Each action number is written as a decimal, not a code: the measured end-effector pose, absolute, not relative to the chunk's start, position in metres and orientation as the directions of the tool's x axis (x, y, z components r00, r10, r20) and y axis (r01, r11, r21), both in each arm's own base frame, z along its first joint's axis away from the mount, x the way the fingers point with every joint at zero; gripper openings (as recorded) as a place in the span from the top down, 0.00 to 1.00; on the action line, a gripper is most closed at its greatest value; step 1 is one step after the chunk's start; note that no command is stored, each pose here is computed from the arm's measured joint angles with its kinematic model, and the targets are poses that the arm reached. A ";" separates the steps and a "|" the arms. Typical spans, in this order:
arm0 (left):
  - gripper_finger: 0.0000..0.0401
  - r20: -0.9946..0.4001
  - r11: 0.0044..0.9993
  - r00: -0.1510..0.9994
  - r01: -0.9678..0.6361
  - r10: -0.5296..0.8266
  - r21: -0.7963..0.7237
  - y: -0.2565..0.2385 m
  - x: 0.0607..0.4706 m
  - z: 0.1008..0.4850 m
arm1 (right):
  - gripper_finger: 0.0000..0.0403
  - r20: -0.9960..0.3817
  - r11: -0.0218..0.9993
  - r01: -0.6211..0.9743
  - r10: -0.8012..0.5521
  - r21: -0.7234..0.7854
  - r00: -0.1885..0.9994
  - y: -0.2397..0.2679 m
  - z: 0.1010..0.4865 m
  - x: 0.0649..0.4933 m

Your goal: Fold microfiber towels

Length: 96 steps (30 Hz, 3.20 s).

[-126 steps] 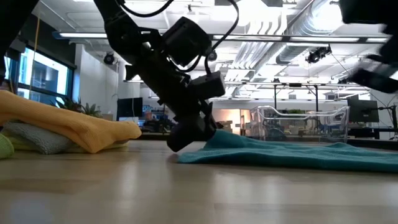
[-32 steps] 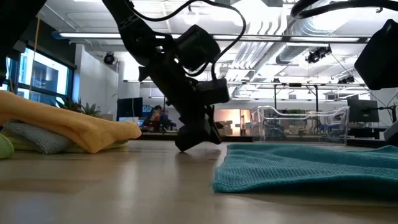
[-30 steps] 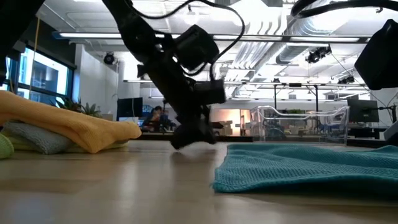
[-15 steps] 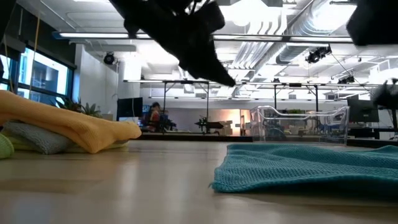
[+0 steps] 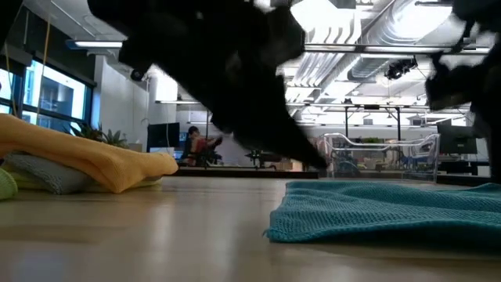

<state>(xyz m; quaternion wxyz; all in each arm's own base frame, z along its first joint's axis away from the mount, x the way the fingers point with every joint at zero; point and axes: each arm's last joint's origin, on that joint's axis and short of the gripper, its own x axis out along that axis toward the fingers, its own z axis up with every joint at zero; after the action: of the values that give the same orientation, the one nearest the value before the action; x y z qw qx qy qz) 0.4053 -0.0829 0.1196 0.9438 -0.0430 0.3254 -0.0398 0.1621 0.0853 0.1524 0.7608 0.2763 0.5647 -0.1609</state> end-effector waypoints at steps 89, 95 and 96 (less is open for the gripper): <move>1.00 -0.312 0.894 0.940 -0.251 0.135 -0.370 0.072 0.315 0.194 | 0.56 -0.860 0.726 0.635 -0.121 0.263 0.495 0.017 0.188 0.123; 1.00 -0.318 0.882 0.937 -0.267 0.144 -0.388 0.078 0.314 0.193 | 0.49 -0.966 0.473 0.872 -0.144 0.124 0.215 0.002 0.165 0.128; 1.00 -0.320 0.881 0.936 -0.272 0.148 -0.388 0.079 0.313 0.193 | 0.49 -0.970 0.423 0.899 -0.150 0.112 0.191 -0.001 0.163 0.130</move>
<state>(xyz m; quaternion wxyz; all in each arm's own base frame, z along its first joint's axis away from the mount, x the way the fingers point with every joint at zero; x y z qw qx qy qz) 0.3134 0.0791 0.1928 0.9593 -0.2185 0.1417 0.1094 0.1298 -0.0011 0.1628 0.6763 0.3716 0.5040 -0.3880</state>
